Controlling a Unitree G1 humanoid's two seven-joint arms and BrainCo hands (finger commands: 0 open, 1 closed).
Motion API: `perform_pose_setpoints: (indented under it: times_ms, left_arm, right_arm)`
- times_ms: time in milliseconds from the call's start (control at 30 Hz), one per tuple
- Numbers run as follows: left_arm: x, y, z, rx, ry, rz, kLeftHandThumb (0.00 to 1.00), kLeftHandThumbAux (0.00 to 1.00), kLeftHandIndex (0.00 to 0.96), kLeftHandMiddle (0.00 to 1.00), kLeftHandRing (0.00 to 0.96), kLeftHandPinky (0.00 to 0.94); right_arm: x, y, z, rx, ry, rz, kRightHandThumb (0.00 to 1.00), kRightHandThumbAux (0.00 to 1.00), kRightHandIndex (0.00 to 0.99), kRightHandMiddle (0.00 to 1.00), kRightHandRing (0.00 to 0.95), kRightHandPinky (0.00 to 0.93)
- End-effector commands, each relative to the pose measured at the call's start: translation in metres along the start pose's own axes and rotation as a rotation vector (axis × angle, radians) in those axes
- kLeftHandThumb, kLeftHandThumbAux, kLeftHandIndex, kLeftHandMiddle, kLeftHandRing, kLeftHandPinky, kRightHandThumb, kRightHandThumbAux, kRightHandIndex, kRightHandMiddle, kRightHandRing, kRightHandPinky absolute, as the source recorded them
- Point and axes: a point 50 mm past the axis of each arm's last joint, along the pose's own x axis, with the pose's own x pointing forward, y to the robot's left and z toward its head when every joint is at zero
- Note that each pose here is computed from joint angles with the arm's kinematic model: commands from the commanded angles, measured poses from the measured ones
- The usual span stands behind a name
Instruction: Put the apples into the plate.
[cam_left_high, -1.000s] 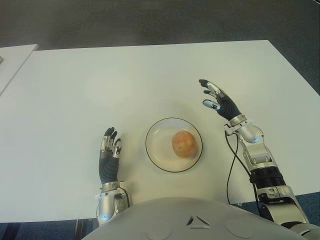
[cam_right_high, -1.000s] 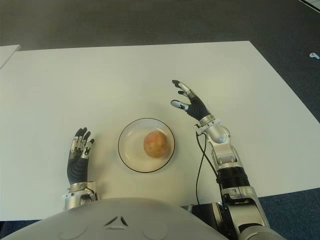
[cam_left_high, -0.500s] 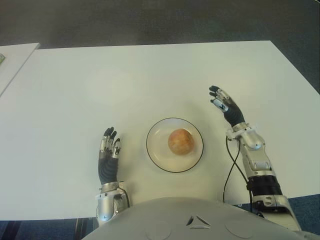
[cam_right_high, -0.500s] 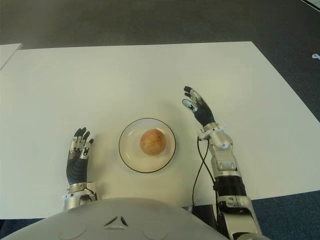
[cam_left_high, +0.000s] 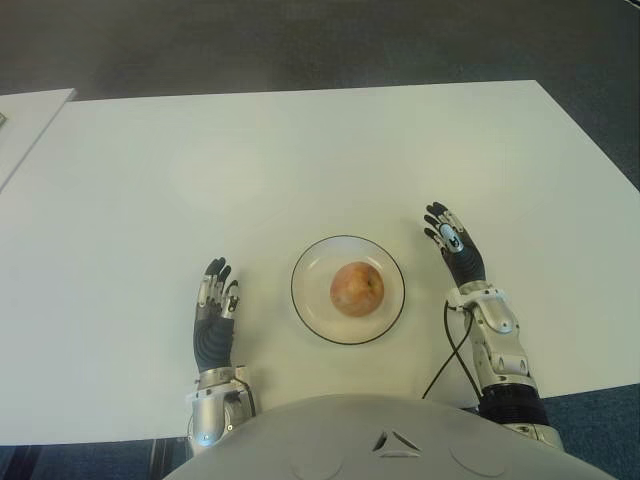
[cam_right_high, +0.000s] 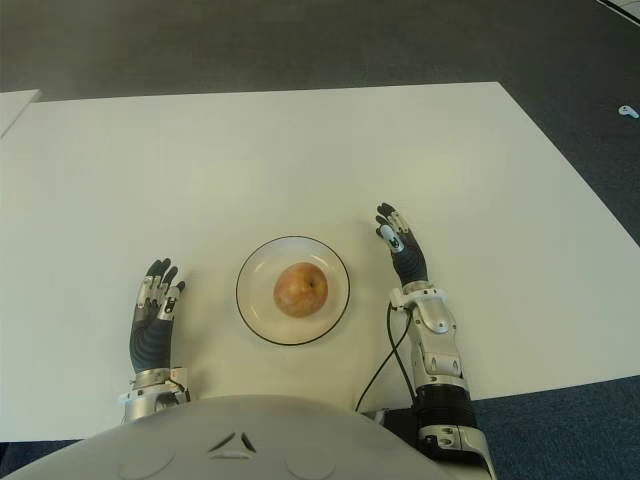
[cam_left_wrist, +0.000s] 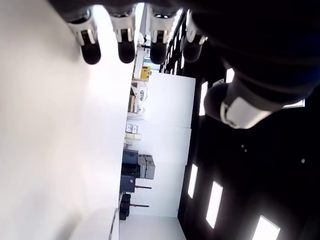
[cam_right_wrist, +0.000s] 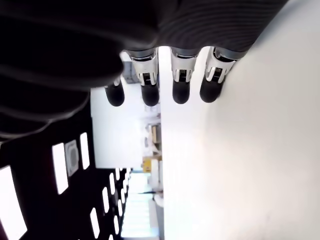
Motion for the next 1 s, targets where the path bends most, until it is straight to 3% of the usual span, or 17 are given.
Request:
perform_pose_setpoints:
  times_ms: [33, 467, 1000]
  left_arm:
    - [-0.005, 0.001, -0.005, -0.005, 0.043, 0.023, 0.148, 0.530, 0.050, 0.000, 0.000, 0.000]
    - [0.006, -0.005, -0.008, -0.068, 0.008, -0.067, 0.160, 0.487, 0.052, 0.000, 0.000, 0.000]
    - [0.010, 0.000, -0.006, 0.016, -0.025, -0.109, 0.130, 0.492, 0.016, 0.000, 0.000, 0.000]
  right_arm:
    - [-0.008, 0.004, -0.011, 0.031, 0.059, -0.007, 0.075, 0.357, 0.022, 0.000, 0.000, 0.025]
    - [-0.024, 0.022, -0.024, 0.035, 0.079, -0.003, 0.069, 0.399, 0.005, 0.012, 0.000, 0.000]
    - [-0.027, 0.026, -0.036, 0.095, 0.064, -0.027, 0.119, 0.404, 0.008, 0.021, 0.000, 0.000]
